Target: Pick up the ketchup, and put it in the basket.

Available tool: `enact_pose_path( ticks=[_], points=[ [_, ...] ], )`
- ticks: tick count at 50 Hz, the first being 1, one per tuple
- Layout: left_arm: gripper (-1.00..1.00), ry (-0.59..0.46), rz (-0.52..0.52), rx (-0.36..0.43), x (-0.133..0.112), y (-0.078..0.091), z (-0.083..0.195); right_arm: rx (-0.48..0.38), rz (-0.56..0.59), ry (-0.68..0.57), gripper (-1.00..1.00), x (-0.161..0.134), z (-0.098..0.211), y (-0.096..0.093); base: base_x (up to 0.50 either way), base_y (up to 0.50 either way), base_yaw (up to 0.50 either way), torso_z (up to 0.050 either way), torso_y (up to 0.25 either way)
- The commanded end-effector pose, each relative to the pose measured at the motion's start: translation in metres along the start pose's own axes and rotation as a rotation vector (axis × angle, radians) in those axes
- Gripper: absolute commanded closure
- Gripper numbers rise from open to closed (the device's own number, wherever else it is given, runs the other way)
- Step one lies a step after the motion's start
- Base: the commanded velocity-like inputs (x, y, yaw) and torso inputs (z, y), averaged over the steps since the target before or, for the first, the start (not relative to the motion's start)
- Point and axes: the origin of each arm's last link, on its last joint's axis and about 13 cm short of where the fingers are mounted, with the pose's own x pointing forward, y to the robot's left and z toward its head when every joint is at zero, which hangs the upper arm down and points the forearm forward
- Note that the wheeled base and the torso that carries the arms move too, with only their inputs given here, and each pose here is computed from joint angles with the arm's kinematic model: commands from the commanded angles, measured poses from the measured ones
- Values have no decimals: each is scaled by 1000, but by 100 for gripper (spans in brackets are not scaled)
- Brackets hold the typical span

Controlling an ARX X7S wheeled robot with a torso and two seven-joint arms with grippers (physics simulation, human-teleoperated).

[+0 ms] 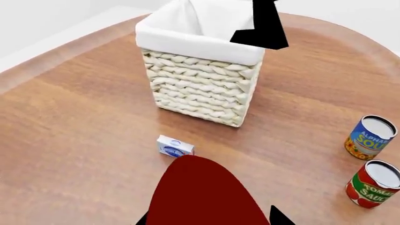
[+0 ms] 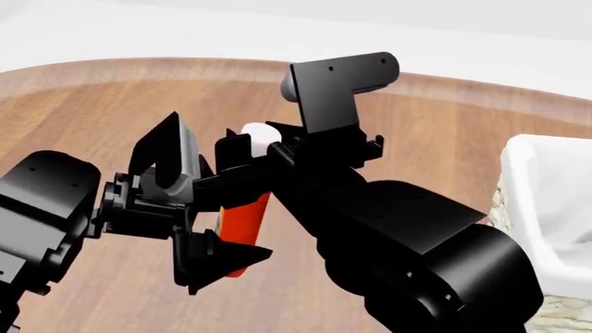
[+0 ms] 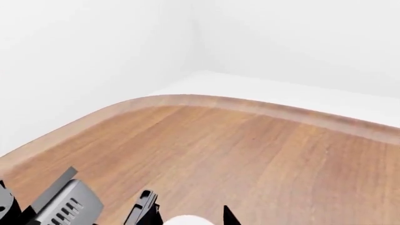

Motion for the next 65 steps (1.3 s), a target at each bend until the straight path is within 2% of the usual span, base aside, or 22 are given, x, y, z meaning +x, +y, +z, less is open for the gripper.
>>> enact_pose_path(
  ticks=[1, 8, 9, 10, 27, 45, 49, 55, 59, 61, 62, 63, 65],
  points=[
    [100, -53, -47, 4, 6, -3, 6, -2, -41, -30, 100, 2, 1, -6, 0, 0, 0, 0, 0],
    [100, -49, -31, 23, 7, -2, 6, -2, -43, -33, 100, 3, 1, -7, 0, 0, 0, 0, 0],
    [-100, -50, -40, 25, 7, -2, 6, -4, -44, -33, 100, 3, 1, -7, 0, 0, 0, 0, 0],
    [-100, -57, -67, 7, 6, -3, 6, -3, -43, -34, 100, 3, 1, -7, 0, 0, -3, 0, 0],
    [-100, -51, -59, -2, 7, -4, 4, -7, -65, -43, 100, 5, 0, -13, 0, 0, 0, 1, 1],
    [-100, -46, -52, -7, 3, -6, -2, -16, -227, -94, 100, -2, 15, -51, 0, 0, 0, 0, 0],
    [-100, -76, -23, -11, 3, -9, -2, -17, -264, -104, 100, -5, 18, -59, 0, 0, 0, 0, 0],
    [-100, -116, -37, -21, 4, -20, -8, -35, -311, -116, 100, -7, 24, -72, 0, 0, 0, 0, 0],
    [-100, -170, 23, -42, 7, -22, -12, -61, -352, -130, 100, -6, 35, -81, 0, 0, 0, 0, 3],
    [-100, -192, 58, -31, 8, -24, -13, -71, -358, -133, 100, -6, 39, -84, 0, 0, 0, 0, 0],
    [-100, -186, 42, -33, 8, -29, -17, -85, -371, -130, 100, -5, 42, -87, 0, 0, 0, 0, 0],
    [-100, -202, 85, -8, 9, -31, -19, -93, -377, -129, 100, -5, 44, -89, 0, 0, 0, 0, 0],
    [-100, -213, 111, -32, 11, -33, -20, -109, -391, -129, 100, -5, 47, -93, 0, 0, 0, 0, 0]
  ],
)
